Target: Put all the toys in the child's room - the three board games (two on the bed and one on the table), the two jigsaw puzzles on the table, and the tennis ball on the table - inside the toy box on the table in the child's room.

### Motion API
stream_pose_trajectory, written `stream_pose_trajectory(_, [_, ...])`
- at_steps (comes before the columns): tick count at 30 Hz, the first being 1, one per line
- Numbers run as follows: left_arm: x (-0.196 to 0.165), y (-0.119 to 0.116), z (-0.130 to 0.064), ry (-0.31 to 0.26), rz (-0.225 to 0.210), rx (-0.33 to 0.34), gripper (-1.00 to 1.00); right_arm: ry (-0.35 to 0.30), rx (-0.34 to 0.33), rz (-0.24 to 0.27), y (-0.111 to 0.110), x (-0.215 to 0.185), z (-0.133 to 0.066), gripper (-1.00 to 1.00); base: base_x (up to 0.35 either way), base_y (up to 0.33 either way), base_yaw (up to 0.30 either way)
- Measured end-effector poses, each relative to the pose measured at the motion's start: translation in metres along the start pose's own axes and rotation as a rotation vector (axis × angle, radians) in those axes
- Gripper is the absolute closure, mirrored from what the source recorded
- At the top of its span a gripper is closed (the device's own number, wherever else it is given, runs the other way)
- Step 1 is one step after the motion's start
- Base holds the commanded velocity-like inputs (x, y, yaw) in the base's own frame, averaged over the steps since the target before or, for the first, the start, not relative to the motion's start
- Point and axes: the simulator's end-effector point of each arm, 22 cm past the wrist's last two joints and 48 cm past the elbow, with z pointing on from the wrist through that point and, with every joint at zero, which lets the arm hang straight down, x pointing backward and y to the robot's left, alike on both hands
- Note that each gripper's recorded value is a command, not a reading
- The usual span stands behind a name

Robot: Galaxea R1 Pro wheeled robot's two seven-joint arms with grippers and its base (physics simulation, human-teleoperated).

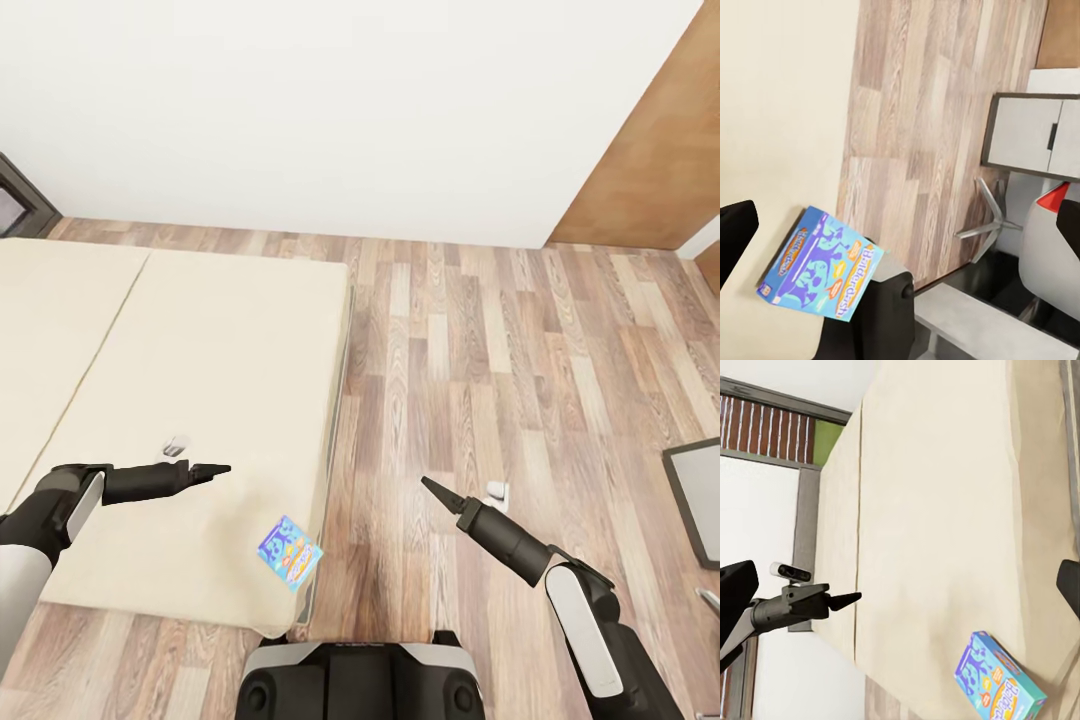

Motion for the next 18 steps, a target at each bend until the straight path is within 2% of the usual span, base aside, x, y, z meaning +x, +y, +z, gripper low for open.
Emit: stream_pose_trajectory(18, [-0.01,-0.013,-0.009,-0.02,0.023,0.006,-1.0,-0.014,-0.018,-0.021,0.014,-0.008,-0.002,-1.0,0.0,0.0,0.0])
